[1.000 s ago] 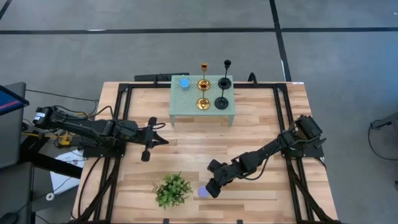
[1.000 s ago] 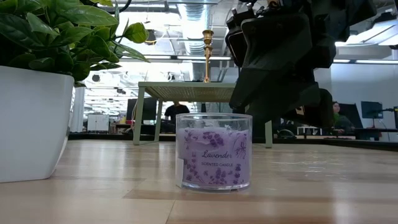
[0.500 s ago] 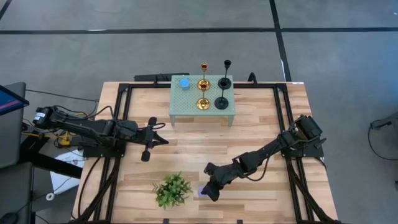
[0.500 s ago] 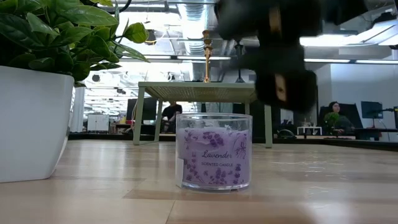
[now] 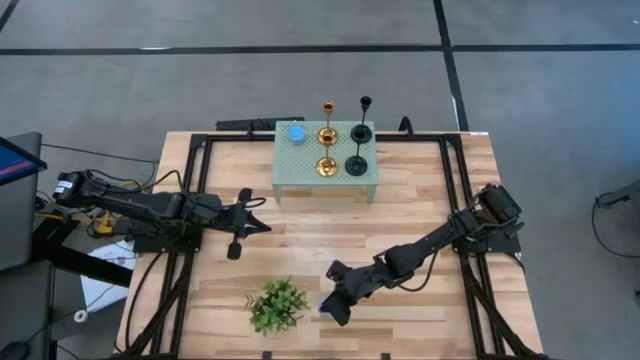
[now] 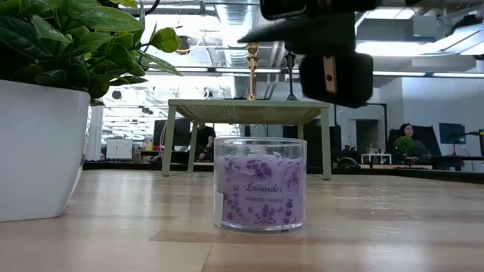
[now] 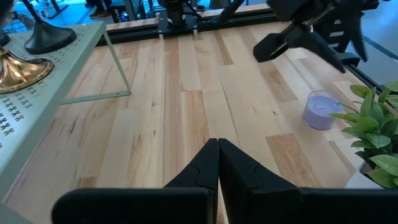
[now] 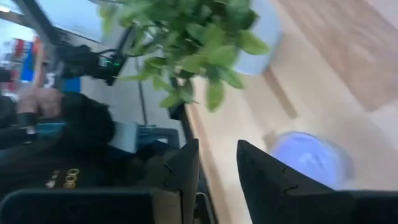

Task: Pick & Place candle stick holders
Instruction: Put the violet candle on the shelf

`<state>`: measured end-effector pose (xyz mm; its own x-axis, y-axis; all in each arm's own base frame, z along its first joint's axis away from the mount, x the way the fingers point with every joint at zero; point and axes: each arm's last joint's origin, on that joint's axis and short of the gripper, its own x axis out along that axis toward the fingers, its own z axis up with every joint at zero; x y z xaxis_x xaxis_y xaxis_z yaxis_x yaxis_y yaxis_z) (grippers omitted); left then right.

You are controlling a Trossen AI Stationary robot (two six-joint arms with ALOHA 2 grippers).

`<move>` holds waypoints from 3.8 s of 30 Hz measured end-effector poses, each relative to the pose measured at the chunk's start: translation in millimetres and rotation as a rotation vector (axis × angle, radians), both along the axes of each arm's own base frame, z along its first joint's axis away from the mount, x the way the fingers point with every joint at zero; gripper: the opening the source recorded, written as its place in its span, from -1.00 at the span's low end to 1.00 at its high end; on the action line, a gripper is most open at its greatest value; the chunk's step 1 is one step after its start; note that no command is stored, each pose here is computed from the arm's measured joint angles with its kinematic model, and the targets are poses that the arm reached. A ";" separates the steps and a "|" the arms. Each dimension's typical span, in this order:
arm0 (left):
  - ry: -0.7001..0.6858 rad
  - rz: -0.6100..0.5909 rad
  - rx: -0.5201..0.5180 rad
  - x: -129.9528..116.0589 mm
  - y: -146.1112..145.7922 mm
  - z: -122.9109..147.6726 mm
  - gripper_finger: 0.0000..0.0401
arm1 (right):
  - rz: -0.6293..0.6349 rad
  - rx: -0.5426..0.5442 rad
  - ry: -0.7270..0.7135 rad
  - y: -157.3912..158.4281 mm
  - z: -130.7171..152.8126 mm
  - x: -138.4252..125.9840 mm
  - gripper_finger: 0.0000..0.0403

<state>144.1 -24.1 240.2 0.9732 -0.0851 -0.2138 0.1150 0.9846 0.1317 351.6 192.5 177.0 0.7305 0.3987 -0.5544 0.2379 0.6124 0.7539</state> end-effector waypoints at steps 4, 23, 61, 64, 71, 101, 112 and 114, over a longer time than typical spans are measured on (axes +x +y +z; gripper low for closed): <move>0.000 0.000 0.000 0.0 0.0 0.0 -0.96 | -0.024 -0.052 0.054 -1.5 -5.7 -3.3 -0.50; -0.001 0.000 0.000 0.0 0.0 0.2 -0.96 | -0.150 -0.128 0.172 -0.3 -17.1 -15.6 -0.50; -0.001 0.000 0.000 0.1 0.0 0.2 -0.96 | -0.084 -0.060 0.204 -6.8 -68.0 -7.8 -0.50; -0.001 0.000 0.000 0.1 0.0 0.2 -0.96 | -0.082 -0.040 0.162 -6.4 -52.7 -7.3 -0.50; -0.001 0.000 0.000 0.1 0.0 0.2 -0.96 | -0.096 -0.024 0.156 -5.9 -34.9 -3.0 -0.50; 0.008 -0.298 -0.133 -2.6 -50.2 -0.4 -0.98 | 0.052 -0.399 0.003 -30.7 -32.7 9.5 -1.00; 0.064 -0.351 -0.029 13.1 -104.7 15.9 -0.98 | 0.096 -0.444 0.010 -33.9 -34.5 9.1 -1.00; 0.086 -0.365 -0.050 12.1 -110.3 13.5 -0.98 | 0.136 -0.426 -0.048 -31.3 -30.7 11.8 -1.00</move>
